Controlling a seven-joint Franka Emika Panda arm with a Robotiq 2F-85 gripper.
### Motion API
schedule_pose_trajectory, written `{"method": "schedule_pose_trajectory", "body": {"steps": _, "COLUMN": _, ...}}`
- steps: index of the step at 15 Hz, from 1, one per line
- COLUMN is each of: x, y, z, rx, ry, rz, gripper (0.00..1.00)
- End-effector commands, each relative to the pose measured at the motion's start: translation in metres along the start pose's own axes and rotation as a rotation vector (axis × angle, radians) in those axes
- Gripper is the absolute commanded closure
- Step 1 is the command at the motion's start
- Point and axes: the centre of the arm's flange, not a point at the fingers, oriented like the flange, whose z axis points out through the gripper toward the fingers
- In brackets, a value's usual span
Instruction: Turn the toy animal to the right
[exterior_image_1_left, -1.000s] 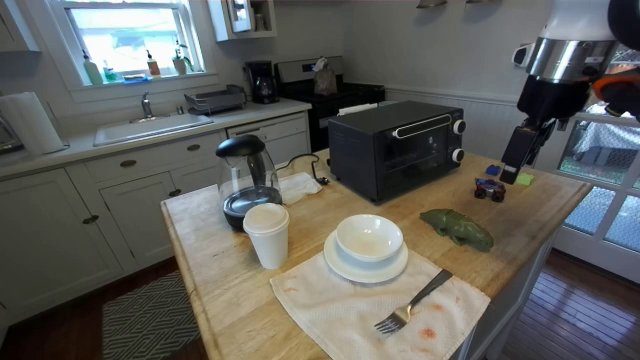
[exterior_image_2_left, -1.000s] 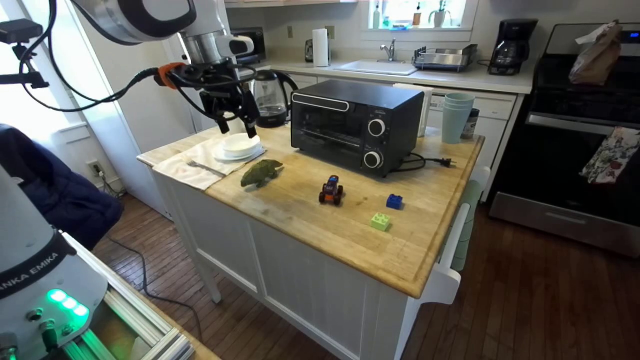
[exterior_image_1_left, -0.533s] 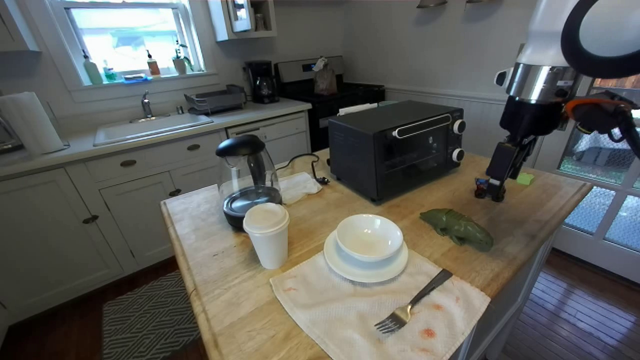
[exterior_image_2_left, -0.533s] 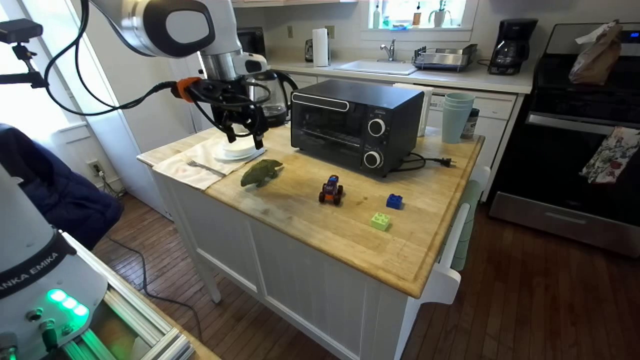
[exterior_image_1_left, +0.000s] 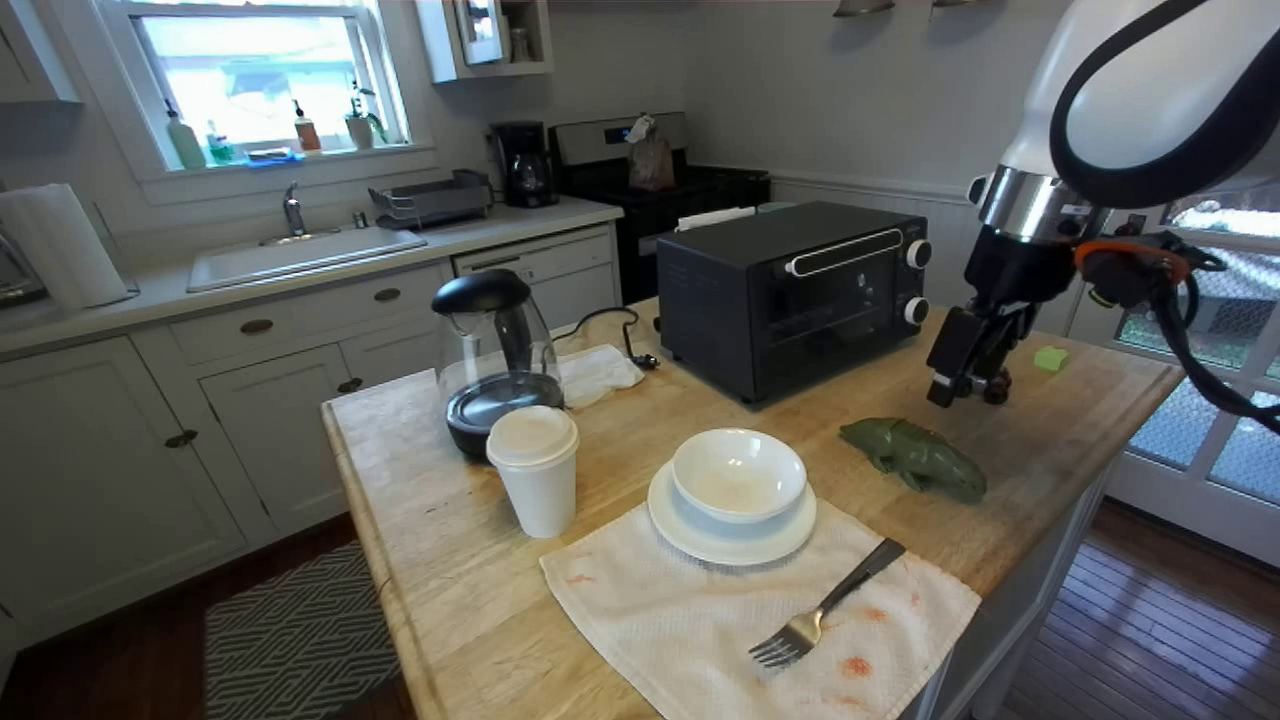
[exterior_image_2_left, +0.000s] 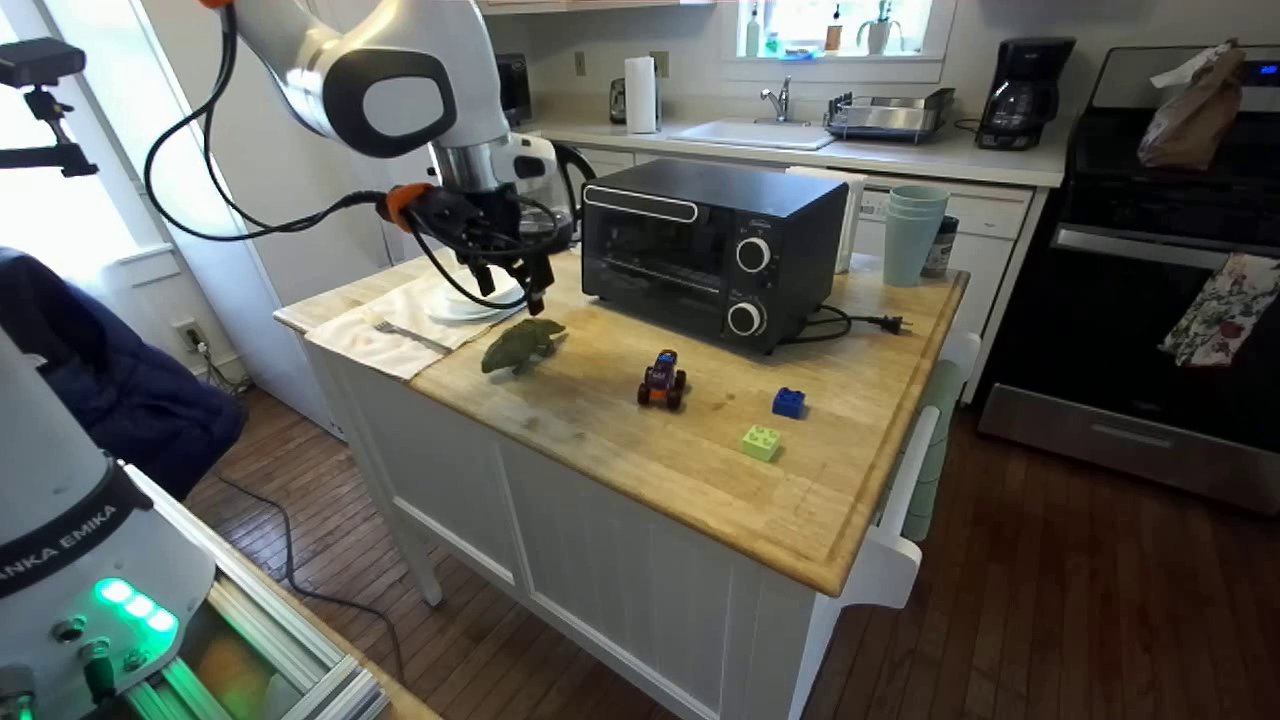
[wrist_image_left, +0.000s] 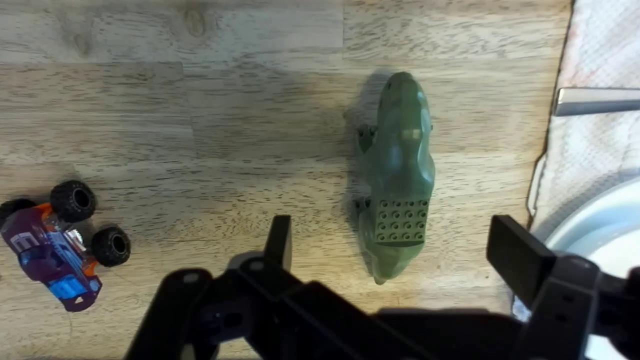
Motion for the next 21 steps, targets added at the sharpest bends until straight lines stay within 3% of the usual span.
{"method": "schedule_pose_trajectory", "body": {"steps": 1, "x": 0.017, "y": 0.0, "z": 0.021, "rx": 0.051, "ry": 0.035, "rz": 0.033, "gripper": 0.0}}
{"method": "schedule_pose_trajectory", "body": {"steps": 9, "x": 0.012, "y": 0.0, "z": 0.017, "rx": 0.039, "ry": 0.027, "rz": 0.041, "gripper": 0.0}}
{"method": "schedule_pose_trajectory", "body": {"steps": 21, "x": 0.012, "y": -0.011, "z": 0.054, "rx": 0.048, "ry": -0.062, "rz": 0.048, "gripper": 0.0}}
